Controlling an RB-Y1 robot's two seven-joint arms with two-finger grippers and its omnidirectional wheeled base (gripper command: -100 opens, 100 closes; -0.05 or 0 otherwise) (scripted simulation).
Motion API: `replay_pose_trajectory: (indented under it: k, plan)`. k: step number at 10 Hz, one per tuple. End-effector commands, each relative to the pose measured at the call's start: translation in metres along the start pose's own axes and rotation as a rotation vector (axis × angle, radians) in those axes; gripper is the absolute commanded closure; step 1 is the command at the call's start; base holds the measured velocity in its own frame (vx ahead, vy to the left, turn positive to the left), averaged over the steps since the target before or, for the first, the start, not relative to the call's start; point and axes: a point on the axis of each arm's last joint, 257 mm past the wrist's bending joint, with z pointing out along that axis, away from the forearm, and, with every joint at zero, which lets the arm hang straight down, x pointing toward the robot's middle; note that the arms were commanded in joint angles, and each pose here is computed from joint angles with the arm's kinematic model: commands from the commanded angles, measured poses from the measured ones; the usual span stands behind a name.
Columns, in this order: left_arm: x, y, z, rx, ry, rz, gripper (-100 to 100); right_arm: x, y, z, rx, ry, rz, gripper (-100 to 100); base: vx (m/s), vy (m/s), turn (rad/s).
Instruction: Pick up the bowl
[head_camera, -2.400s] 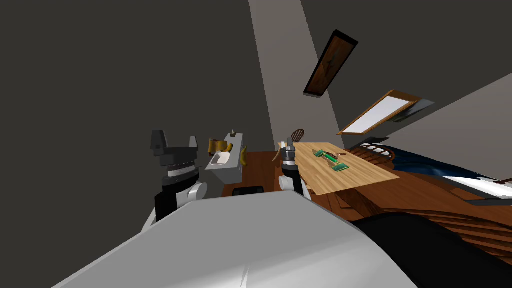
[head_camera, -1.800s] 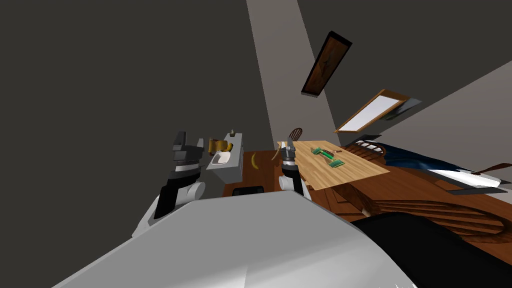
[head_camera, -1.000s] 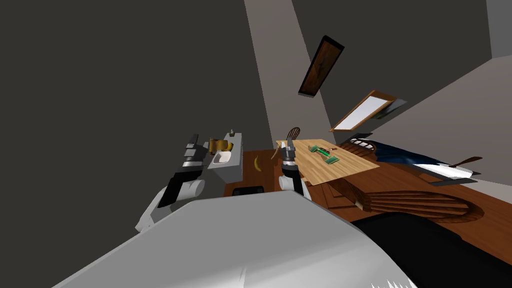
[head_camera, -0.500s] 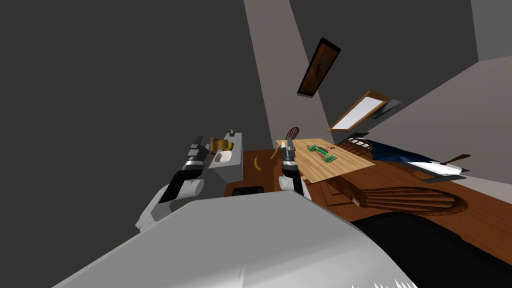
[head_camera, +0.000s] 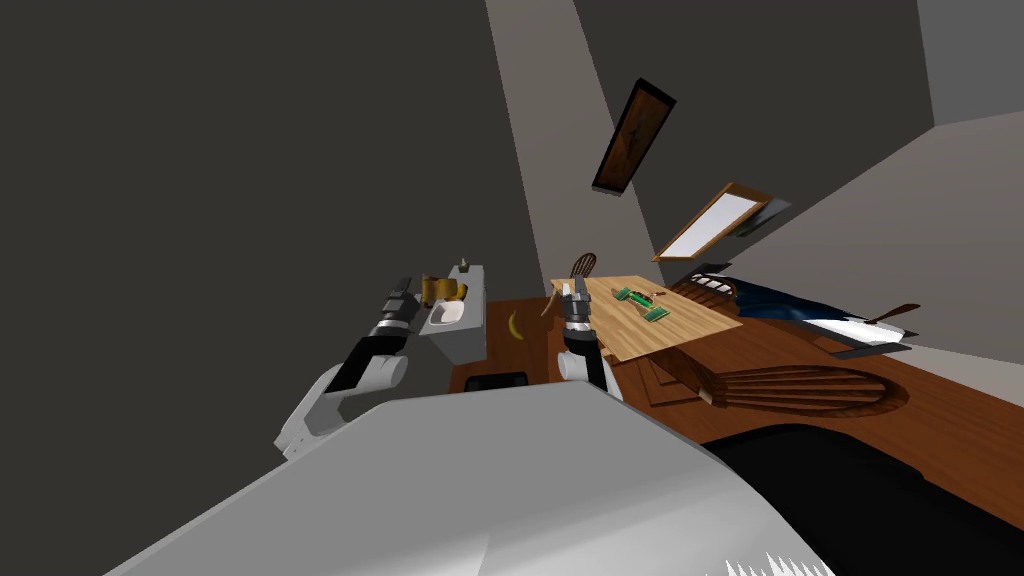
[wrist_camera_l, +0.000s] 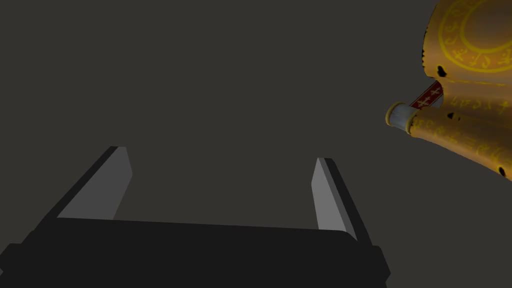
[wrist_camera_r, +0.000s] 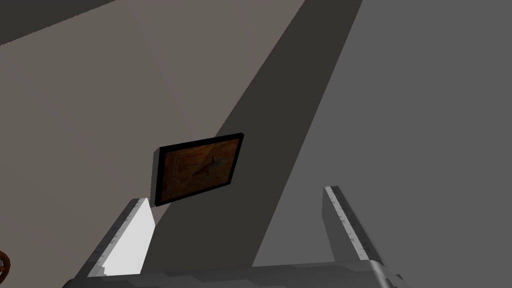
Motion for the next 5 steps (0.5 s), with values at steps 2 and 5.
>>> replay_pose_trajectory:
  k: [2, 5]
  plan:
    - [-0.005, 0.022, 0.001, -0.071, -0.001, 0.008, -100, 0.000, 0.000, 0.000, 0.000, 0.000, 0.000, 0, -0.026, 0.012, -0.015]
    - [-0.007, 0.048, 0.001, -0.151, -0.003, 0.011, -100, 0.000, 0.000, 0.000, 0.000, 0.000, 0.000, 0, -0.008, 0.002, -0.003]
